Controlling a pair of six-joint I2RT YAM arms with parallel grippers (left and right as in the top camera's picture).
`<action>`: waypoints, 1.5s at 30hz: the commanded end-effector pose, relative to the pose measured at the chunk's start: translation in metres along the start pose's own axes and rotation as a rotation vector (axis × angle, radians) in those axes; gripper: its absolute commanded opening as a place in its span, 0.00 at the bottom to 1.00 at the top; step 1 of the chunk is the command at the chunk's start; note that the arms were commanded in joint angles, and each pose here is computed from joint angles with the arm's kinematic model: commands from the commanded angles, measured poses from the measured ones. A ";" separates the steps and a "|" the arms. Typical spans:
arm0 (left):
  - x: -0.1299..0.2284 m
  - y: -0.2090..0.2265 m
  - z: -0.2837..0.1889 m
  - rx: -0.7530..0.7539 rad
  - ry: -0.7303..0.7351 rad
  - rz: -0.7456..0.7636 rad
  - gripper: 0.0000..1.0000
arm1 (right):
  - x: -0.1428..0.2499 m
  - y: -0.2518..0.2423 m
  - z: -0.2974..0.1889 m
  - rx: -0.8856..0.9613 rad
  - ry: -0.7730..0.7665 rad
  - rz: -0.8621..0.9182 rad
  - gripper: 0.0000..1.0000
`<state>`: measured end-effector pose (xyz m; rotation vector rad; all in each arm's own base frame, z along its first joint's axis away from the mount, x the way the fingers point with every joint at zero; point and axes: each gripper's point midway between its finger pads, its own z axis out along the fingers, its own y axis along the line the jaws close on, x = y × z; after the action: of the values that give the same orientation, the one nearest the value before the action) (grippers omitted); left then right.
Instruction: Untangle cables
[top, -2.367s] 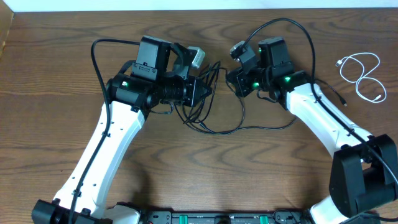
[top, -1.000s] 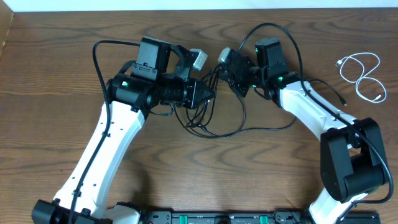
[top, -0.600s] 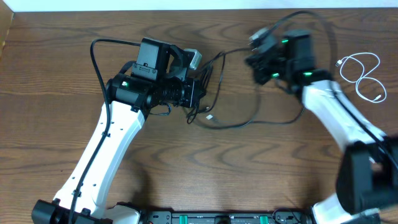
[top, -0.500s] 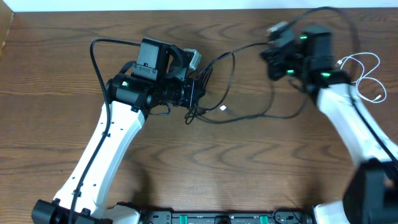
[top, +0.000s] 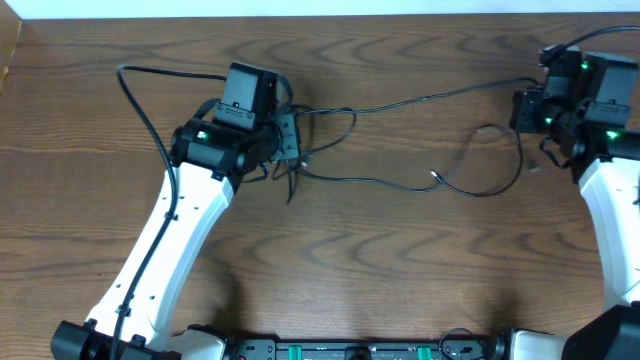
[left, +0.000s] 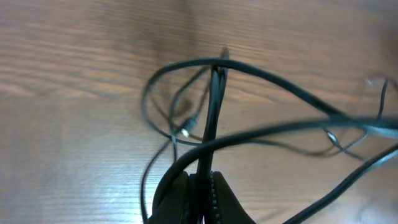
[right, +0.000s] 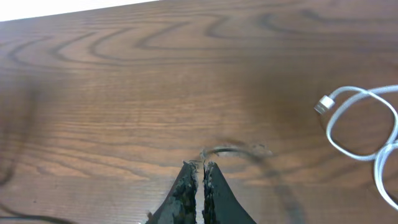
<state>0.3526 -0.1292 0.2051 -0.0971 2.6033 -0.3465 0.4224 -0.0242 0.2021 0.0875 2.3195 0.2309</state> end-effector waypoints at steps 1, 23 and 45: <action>-0.023 0.055 -0.015 -0.187 -0.100 -0.172 0.08 | -0.008 -0.047 -0.018 0.137 -0.047 0.138 0.01; -0.027 0.016 -0.019 0.263 -0.005 -0.060 0.07 | -0.001 -0.032 -0.027 -0.103 -0.010 0.390 0.12; -0.009 -0.046 -0.021 0.648 0.041 0.267 0.07 | 0.015 0.167 -0.038 -0.706 0.020 -0.188 0.81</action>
<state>0.3559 -0.1515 0.2305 0.3449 2.4347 -0.9961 0.3932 0.1107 0.2348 -0.3751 2.1769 0.8701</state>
